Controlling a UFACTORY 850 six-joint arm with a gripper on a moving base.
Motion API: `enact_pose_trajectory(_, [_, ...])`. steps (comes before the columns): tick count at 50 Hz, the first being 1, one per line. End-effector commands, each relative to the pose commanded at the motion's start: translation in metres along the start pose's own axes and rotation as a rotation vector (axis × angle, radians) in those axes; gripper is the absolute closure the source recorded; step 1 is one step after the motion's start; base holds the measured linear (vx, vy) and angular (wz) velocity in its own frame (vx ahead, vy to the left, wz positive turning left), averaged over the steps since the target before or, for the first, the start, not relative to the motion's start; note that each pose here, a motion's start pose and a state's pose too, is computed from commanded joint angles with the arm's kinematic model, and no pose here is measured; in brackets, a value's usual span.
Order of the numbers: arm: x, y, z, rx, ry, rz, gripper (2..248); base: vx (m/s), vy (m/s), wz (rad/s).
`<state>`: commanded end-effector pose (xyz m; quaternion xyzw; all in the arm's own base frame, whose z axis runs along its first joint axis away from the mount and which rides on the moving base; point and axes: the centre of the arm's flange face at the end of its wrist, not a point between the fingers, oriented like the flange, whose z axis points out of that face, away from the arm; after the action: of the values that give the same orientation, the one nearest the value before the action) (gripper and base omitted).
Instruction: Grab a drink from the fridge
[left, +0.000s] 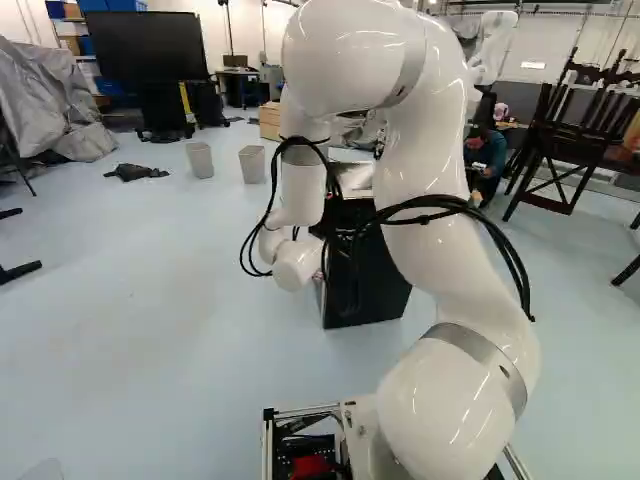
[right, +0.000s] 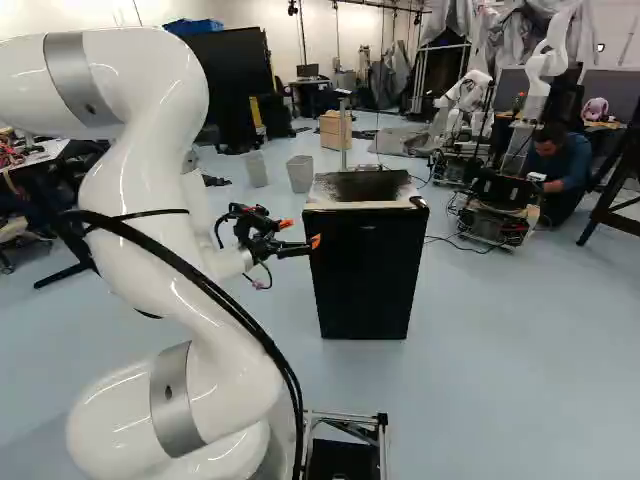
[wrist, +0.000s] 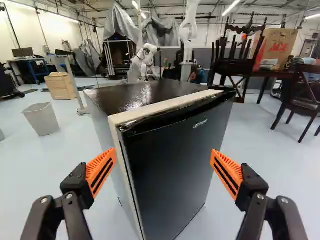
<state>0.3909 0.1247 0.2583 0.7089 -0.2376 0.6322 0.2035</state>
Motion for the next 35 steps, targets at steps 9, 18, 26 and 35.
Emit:
enact_pose_trajectory(9, [-0.001,-0.012,0.003,-0.005,0.006,0.015,3,0.000,0.000,0.000])
enact_pose_trajectory(18, [-0.002,-0.025,0.005,-0.014,0.012,0.030,3,0.000,0.000,0.000])
enact_pose_trajectory(26, [-0.003,-0.034,0.007,-0.025,0.016,0.044,3,0.000,0.000,0.000])
enact_pose_trajectory(35, [-0.004,-0.044,0.008,-0.040,0.020,0.059,3,0.000,0.000,0.000])
